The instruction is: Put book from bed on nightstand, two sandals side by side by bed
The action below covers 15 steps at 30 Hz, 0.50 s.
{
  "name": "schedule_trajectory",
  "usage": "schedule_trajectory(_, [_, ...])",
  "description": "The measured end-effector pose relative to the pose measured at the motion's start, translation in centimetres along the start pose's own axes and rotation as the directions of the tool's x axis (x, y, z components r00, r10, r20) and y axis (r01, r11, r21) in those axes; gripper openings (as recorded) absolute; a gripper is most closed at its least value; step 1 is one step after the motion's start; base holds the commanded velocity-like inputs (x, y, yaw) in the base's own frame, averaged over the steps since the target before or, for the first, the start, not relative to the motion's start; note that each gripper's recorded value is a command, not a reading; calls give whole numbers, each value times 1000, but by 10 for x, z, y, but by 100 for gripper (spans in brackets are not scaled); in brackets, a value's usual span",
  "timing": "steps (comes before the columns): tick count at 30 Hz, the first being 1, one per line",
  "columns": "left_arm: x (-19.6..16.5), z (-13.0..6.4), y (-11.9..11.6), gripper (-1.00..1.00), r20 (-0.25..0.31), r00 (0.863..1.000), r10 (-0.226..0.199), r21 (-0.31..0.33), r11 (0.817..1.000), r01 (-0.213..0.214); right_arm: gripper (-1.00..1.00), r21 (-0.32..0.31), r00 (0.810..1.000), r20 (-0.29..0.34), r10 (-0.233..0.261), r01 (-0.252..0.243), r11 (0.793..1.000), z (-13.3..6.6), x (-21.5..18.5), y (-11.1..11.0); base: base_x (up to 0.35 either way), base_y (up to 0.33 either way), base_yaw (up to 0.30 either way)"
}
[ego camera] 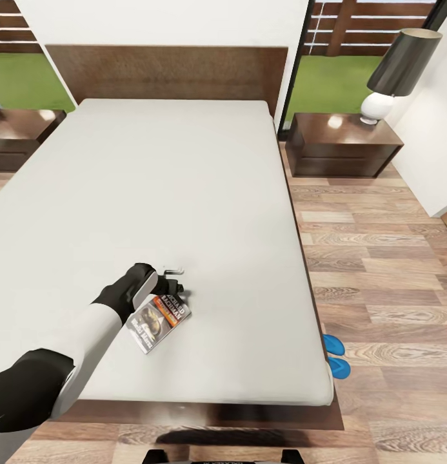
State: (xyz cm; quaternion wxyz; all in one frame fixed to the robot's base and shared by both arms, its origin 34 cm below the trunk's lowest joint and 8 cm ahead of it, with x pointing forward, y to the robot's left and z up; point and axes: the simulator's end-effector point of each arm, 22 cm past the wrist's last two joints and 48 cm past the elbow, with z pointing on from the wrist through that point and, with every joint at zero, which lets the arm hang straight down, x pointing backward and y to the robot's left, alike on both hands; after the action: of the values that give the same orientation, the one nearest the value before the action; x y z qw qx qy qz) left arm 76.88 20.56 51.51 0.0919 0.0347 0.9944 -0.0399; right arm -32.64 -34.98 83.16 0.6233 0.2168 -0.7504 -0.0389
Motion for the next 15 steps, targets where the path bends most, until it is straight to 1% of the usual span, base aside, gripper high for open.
schedule_trajectory(6, [2,10,1,100,0,1000,0,0,1000,0,100,0,1000,0,0,0,1000,3,-9,-3,0,0,0])
schedule_trajectory(15, [2,10,1,100,0,1000,0,0,1000,0,100,0,1000,0,0,0,1000,3,-9,-3,0,0,0])
